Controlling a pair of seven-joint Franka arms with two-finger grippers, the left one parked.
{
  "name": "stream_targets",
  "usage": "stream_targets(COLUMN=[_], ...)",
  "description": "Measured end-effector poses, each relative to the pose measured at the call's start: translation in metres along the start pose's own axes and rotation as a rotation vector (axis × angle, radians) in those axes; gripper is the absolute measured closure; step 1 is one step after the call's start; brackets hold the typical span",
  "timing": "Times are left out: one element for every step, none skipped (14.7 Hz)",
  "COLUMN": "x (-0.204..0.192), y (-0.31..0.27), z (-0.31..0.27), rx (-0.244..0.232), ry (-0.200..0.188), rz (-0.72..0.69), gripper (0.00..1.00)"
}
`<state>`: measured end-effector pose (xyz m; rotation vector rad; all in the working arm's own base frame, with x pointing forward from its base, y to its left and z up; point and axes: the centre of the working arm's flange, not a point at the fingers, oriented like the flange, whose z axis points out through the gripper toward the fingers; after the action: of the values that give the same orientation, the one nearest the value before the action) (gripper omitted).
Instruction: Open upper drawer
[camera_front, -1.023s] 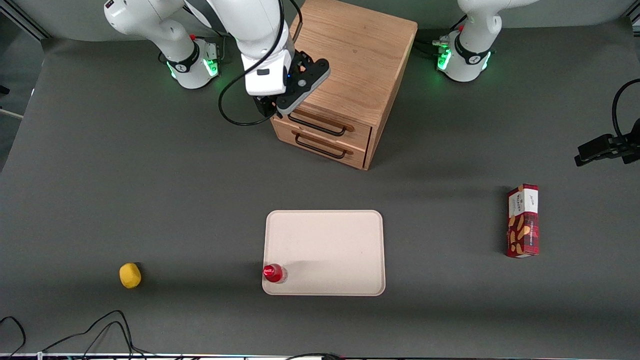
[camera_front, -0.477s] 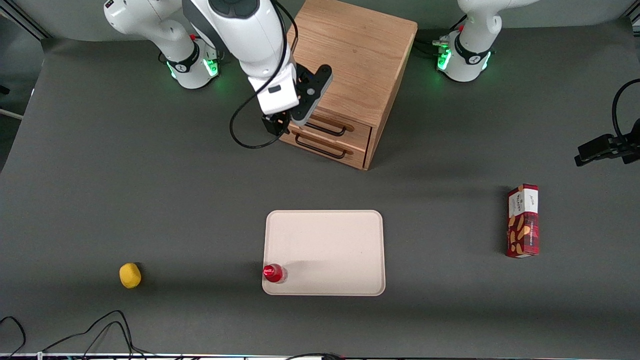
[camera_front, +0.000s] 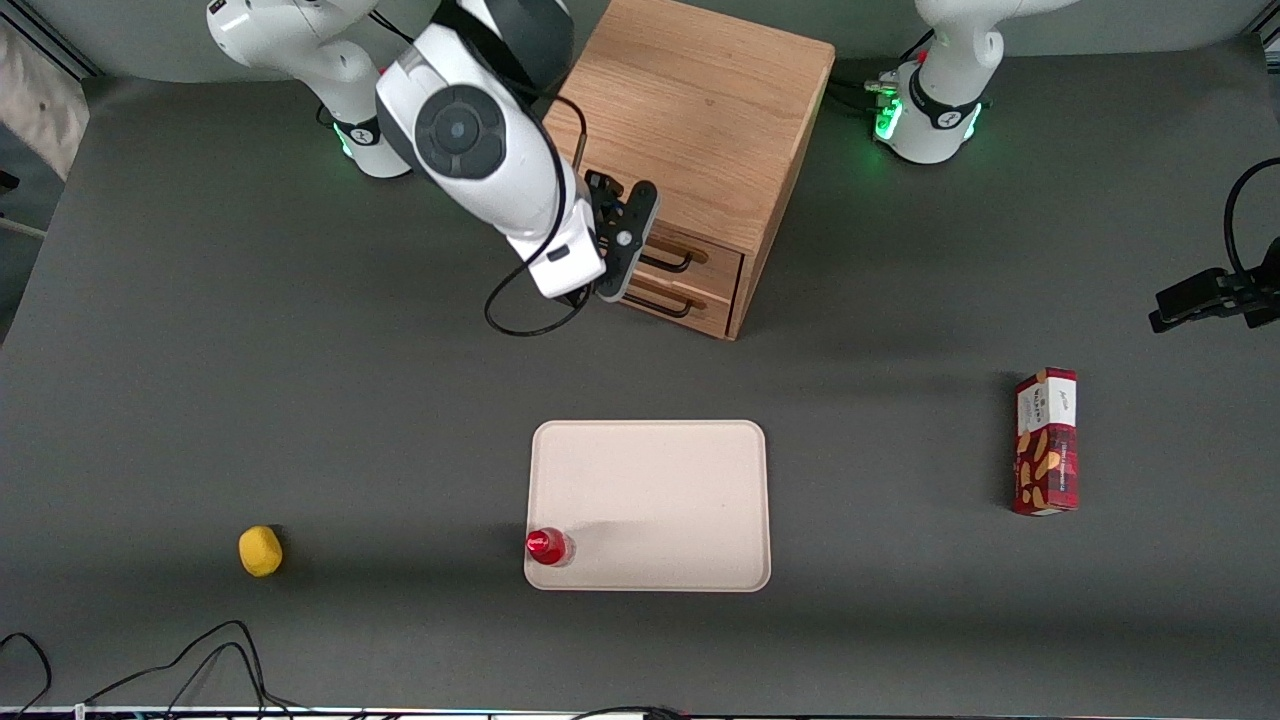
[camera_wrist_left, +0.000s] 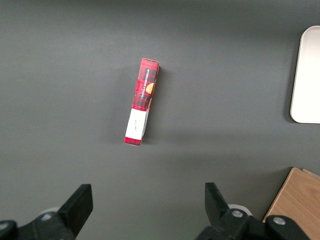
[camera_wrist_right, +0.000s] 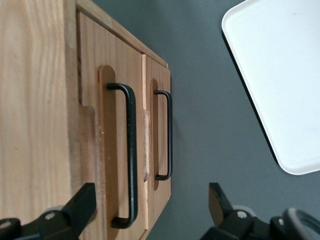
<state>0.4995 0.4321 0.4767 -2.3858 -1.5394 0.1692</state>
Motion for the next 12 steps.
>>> stream_targets(x=[-0.001, -0.001, -0.001, 0.000, 0.001, 0.002, 0.003, 0.004, 0.006, 0.007, 0.009, 0.009], y=[0.005, 0.008, 0.010, 0.011, 0.012, 0.013, 0.013, 0.012, 0.012, 0.012, 0.012, 0.012], z=[0.004, 0.008, 0.012, 0.016, 0.020, 0.024, 0.027, 0.031, 0.035, 0.039, 0.043, 0.046], rx=[0.006, 0.012, 0.016, 0.020, 0.024, 0.026, 0.028, 0.030, 0.033, 0.035, 0.037, 0.038], ry=[-0.004, -0.009, -0.014, -0.018, -0.023, -0.027, -0.029, -0.032, -0.036, -0.039, -0.040, -0.040], rz=[-0.010, -0.014, -0.014, -0.015, -0.015, -0.016, -0.017, -0.018, -0.020, -0.022, -0.023, -0.023], gripper=[0.00, 0.00, 0.00, 0.00, 0.00, 0.00, 0.00, 0.00, 0.00, 0.00, 0.00, 0.00])
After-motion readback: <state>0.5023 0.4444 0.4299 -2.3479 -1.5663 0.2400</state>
